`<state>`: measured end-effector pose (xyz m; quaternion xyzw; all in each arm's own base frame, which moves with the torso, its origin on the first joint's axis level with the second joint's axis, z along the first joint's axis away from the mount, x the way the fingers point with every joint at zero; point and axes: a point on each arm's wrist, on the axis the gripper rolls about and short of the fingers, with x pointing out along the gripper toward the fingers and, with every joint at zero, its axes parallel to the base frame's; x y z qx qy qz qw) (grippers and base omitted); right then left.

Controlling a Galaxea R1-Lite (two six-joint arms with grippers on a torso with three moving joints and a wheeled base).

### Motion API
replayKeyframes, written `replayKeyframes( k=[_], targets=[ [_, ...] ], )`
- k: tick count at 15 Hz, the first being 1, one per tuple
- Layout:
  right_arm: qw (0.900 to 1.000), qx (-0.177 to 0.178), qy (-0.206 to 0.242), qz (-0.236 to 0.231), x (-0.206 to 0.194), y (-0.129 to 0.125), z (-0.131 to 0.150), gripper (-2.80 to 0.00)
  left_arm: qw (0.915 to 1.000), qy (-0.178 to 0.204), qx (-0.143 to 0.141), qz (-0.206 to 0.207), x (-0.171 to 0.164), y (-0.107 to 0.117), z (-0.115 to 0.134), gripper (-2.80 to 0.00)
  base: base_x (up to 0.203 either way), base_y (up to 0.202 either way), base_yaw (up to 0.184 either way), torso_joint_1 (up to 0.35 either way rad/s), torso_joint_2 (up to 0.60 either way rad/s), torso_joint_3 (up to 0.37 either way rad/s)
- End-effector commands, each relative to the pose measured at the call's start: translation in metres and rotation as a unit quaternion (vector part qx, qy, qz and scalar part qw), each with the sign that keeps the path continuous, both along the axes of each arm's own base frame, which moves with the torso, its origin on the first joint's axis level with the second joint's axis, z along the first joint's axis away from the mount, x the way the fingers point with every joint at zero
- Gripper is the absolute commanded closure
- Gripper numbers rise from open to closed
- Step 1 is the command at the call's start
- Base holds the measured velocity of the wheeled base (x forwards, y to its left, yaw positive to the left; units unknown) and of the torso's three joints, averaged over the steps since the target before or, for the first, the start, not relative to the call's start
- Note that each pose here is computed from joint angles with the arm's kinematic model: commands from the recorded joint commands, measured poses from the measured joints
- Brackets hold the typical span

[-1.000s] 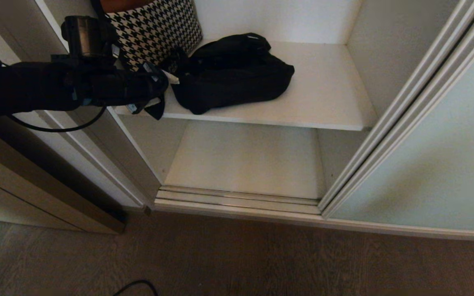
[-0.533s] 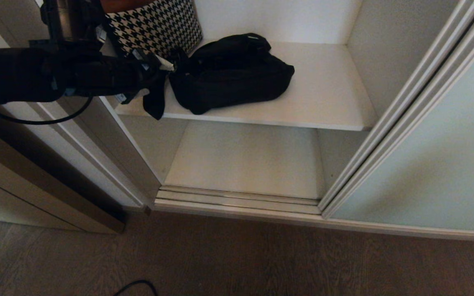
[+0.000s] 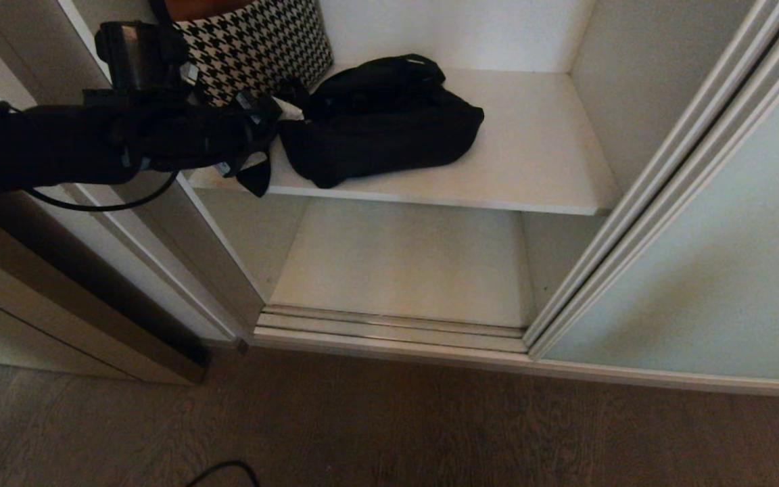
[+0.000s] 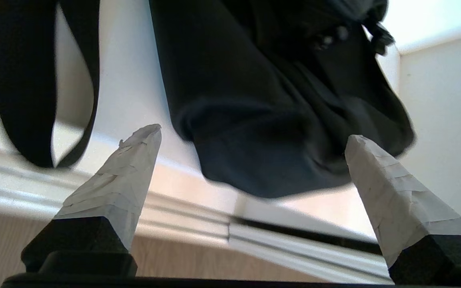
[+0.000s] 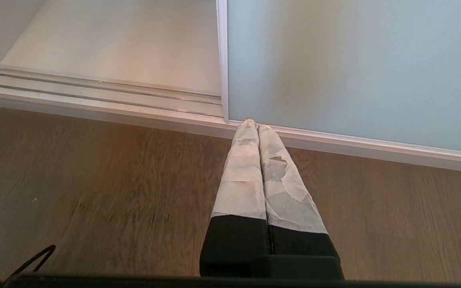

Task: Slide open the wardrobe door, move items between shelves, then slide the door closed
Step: Place the basket on the lower shelf

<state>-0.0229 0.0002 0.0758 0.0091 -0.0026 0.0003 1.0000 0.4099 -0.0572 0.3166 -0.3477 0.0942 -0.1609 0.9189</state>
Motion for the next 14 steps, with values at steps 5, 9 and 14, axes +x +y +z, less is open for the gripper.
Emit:
replayKeyframes(
  k=[5,9,14],
  targets=[
    [1.000,0.000,0.000,0.000,0.000,0.000,0.000,0.00,0.9998,0.001,-0.003,-0.021,0.038,-0.009,-0.036,-2.80,0.000,0.000,0.000,0.000,0.00,0.000],
    [1.000,0.000,0.000,0.000,0.000,0.000,0.000,0.00,0.9976,-0.044,-0.011,-0.053,0.045,-0.019,-0.037,-2.80,0.000,0.000,0.000,0.000,0.00,0.000],
    [1.000,0.000,0.000,0.000,0.000,0.000,0.000,0.00,0.9937,-0.077,-0.029,-0.076,0.040,-0.026,-0.026,-2.80,0.000,0.000,0.000,0.000,0.00,0.000]
  ],
)
